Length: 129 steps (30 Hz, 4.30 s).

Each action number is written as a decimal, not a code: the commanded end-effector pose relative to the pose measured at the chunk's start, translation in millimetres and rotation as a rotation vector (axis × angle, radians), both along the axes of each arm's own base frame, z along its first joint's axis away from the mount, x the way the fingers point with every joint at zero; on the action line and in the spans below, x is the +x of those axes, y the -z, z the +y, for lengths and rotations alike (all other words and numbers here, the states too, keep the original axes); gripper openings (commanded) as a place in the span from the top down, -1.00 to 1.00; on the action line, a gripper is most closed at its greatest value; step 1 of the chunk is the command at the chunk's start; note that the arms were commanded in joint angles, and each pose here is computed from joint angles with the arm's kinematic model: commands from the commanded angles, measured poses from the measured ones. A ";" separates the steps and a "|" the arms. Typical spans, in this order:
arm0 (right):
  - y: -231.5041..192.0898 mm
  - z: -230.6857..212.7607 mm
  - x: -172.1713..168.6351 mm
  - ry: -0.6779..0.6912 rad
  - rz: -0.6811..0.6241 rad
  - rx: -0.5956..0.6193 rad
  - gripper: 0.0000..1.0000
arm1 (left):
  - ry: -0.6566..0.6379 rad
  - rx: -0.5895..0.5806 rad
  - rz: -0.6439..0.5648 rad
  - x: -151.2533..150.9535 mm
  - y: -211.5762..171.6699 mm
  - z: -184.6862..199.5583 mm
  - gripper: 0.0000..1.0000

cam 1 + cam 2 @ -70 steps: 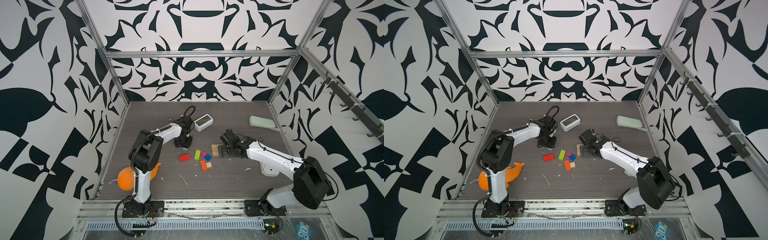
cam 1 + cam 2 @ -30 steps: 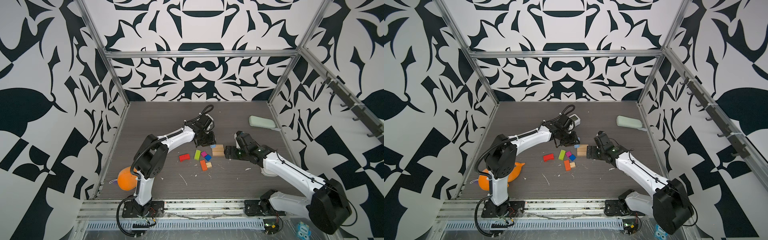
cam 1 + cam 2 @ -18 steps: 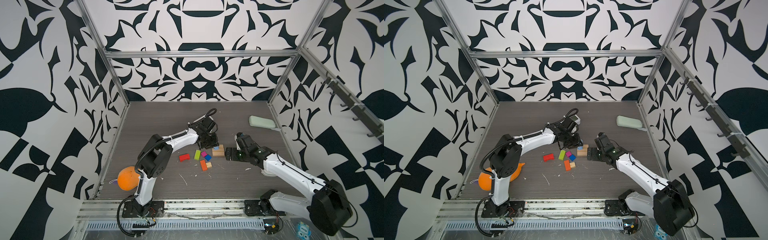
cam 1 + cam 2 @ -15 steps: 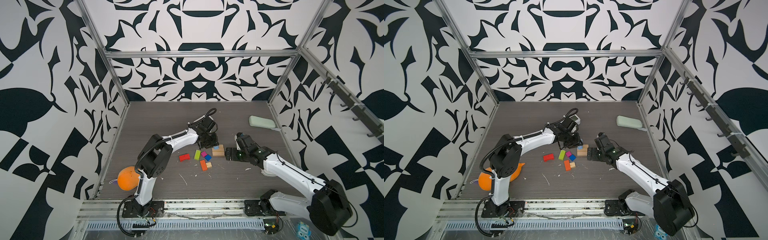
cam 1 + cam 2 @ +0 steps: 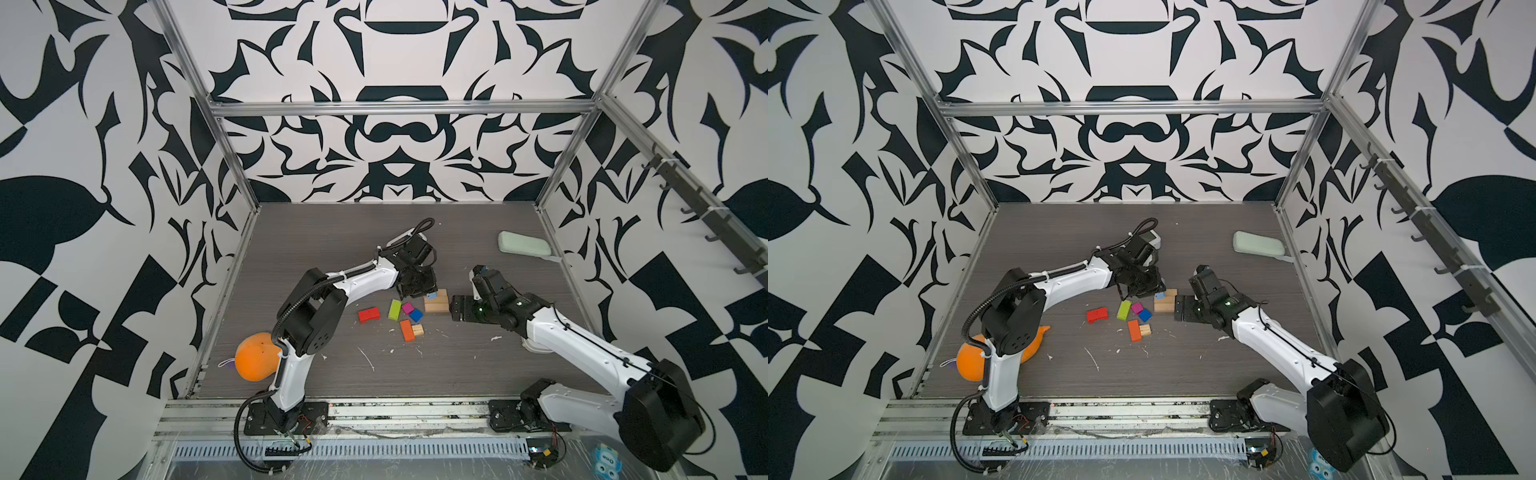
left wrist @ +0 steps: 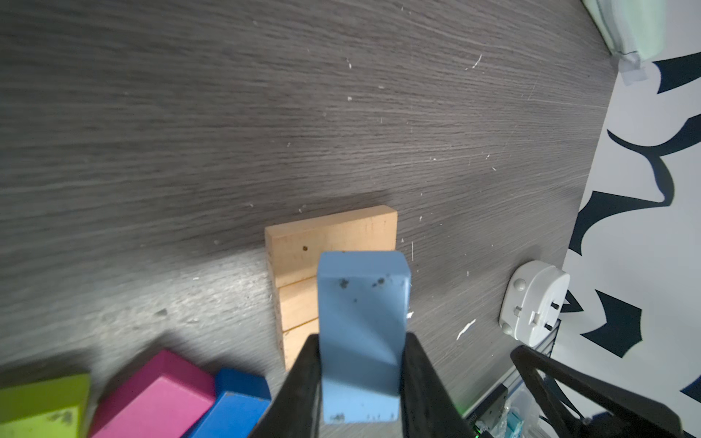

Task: Build the wood block tower
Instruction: 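Carry the light blue block with the left gripper over the wood blocks, then lower the light blue block onto the wood blocks and open the left gripper, then raise the left gripper away while the right gripper moves toward the coloured blocks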

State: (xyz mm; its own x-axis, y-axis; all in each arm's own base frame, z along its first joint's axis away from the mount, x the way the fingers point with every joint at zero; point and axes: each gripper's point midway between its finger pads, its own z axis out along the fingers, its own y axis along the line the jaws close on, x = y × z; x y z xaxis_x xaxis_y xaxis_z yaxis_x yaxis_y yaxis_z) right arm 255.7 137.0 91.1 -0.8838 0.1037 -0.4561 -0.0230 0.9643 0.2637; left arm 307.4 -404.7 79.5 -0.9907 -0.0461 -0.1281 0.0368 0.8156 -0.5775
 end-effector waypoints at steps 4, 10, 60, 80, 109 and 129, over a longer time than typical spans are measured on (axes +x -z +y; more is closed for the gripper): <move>-10.7 -0.8 6.9 0.002 -0.028 -0.007 -0.93 | -0.005 0.042 0.024 -5.2 20.2 0.8 0.45; -12.1 -0.2 8.4 -0.001 -0.030 -0.010 -0.94 | -0.009 0.053 0.031 -5.2 27.9 2.2 0.45; -2.2 -2.9 3.8 0.003 -0.009 -0.019 -0.93 | -0.013 0.079 0.052 -12.0 42.3 2.4 0.35; -3.0 -3.6 3.6 0.004 -0.011 -0.022 -0.93 | -0.010 0.084 0.055 -12.4 42.7 0.7 0.22; -19.0 3.2 7.6 -0.020 -0.019 -0.002 -0.93 | 0.038 0.077 -0.047 -6.3 -21.4 4.8 0.09; -40.8 62.6 -6.8 -0.183 0.001 0.095 -0.78 | -0.017 0.014 -0.177 14.9 -70.2 98.3 -0.64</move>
State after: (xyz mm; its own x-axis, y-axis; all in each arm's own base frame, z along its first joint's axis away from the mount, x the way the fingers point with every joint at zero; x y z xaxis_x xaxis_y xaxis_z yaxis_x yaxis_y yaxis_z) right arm 245.8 183.5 113.6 -0.9063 -0.0140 -0.4225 -0.1662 0.9308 0.3257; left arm 326.2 -317.0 141.9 -0.9557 -0.0799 -0.2834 0.0920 0.8334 -0.5449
